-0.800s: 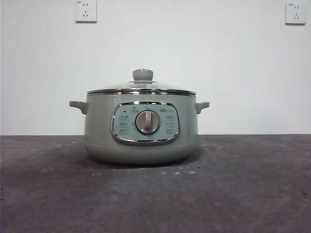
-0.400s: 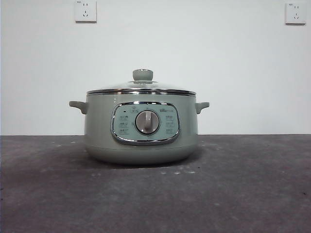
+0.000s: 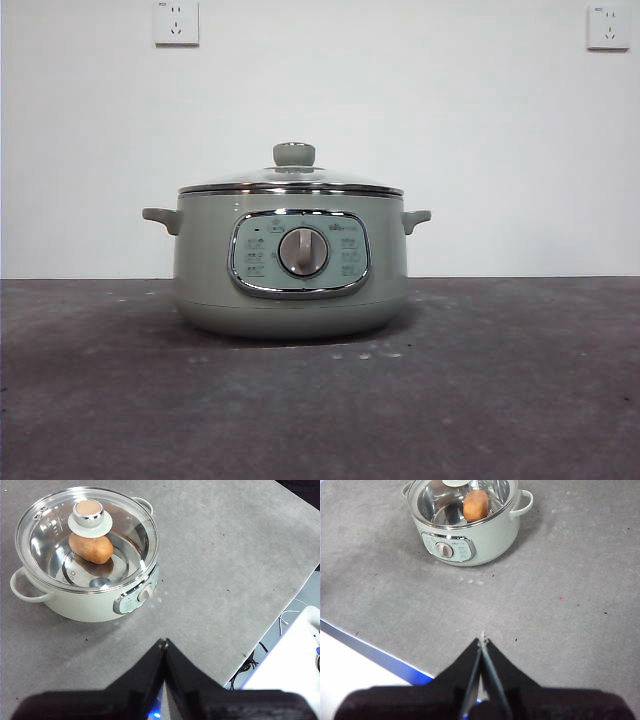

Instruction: Pick up the potato,open the lid,put the potato in the pot,close the lid

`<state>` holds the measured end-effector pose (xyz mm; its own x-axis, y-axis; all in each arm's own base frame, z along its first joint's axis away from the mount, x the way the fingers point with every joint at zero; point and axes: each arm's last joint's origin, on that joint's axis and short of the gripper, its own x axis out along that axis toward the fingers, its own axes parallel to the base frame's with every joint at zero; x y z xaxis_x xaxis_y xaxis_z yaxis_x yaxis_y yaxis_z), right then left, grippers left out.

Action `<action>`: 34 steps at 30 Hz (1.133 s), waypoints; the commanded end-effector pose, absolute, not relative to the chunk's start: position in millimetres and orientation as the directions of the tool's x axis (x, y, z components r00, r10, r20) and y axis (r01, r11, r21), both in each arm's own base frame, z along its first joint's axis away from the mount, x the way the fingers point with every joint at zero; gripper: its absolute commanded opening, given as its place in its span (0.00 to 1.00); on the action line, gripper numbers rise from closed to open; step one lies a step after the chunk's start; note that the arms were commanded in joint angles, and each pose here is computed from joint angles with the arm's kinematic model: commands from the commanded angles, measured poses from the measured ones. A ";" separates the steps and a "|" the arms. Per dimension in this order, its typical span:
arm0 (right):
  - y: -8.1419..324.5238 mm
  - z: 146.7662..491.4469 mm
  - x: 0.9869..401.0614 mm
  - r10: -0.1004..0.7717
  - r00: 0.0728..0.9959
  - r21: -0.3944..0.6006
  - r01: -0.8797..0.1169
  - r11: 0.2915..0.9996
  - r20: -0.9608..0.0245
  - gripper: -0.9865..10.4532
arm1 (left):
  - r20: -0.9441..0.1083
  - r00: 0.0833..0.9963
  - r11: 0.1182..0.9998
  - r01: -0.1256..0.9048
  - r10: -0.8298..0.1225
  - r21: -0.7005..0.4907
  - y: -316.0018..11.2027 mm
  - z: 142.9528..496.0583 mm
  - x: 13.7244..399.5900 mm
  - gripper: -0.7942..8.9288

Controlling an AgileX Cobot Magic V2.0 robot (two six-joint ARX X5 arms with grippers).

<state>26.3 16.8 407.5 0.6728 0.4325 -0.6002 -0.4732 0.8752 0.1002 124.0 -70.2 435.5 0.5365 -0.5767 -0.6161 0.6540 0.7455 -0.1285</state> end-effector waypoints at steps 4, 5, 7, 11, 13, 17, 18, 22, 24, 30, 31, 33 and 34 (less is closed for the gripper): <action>16.3 403.6 25.5 0.422 0.658 0.106 -0.464 0.880 -0.624 0.09 | -0.617 0.533 0.746 0.652 -0.579 -0.137 -70.7 435.1 125.0 0.08; 16.3 403.6 25.5 0.422 0.658 0.106 -0.464 0.880 -0.624 0.09 | -0.618 0.533 0.746 0.652 -0.578 -0.137 -71.1 434.8 125.9 0.08; 16.3 403.6 25.5 0.422 0.658 0.106 -0.464 0.880 -0.624 0.09 | -0.620 0.531 0.746 0.651 -0.577 -0.138 -72.3 434.2 128.3 0.08; 16.3 403.6 25.5 0.422 0.658 0.106 -0.464 0.880 -0.624 0.09 | -0.626 0.527 0.738 0.664 -0.575 -0.118 -75.0 432.7 134.0 0.08; 16.3 403.6 25.5 0.422 0.658 0.106 -0.464 0.880 -0.624 0.09 | -0.612 0.543 0.734 0.673 -0.574 -0.091 -76.1 433.7 137.5 0.08; 16.3 403.6 25.5 0.422 0.658 0.106 -0.464 0.880 -0.624 0.09 | -0.500 0.673 0.749 0.658 -0.545 0.070 -70.0 445.9 144.4 0.08; 16.3 403.6 25.5 0.422 0.658 0.106 -0.464 0.880 -0.624 0.09 | -0.459 0.708 0.753 0.647 -0.537 0.117 -65.9 450.1 145.8 0.08; 16.3 403.6 25.5 0.422 0.658 0.106 -0.464 0.880 -0.624 0.09 | -0.313 0.810 0.802 0.565 -0.496 0.191 -44.7 462.3 139.1 0.08; 16.3 403.6 25.5 0.422 0.658 0.106 -0.464 0.880 -0.624 0.09 | -0.243 0.839 0.818 0.536 -0.487 0.209 -34.1 461.5 129.9 0.08; 16.0 403.6 25.8 0.409 0.665 0.097 -0.454 0.886 -0.624 0.09 | -0.067 0.930 0.888 0.365 -0.361 0.281 -14.7 422.7 111.3 0.08; 15.9 403.6 25.7 0.410 0.665 0.097 -0.454 0.886 -0.624 0.09 | -0.046 0.939 0.896 0.338 -0.340 0.289 -13.1 413.0 109.7 0.08; 16.0 403.6 25.8 0.410 0.665 0.097 -0.455 0.885 -0.624 0.09 | -0.013 0.950 0.905 0.302 -0.312 0.298 -10.9 386.7 106.4 0.08; 16.0 403.6 25.8 0.410 0.665 0.097 -0.455 0.885 -0.624 0.09 | -0.005 0.951 0.906 0.297 -0.310 0.301 -10.5 374.5 105.2 0.08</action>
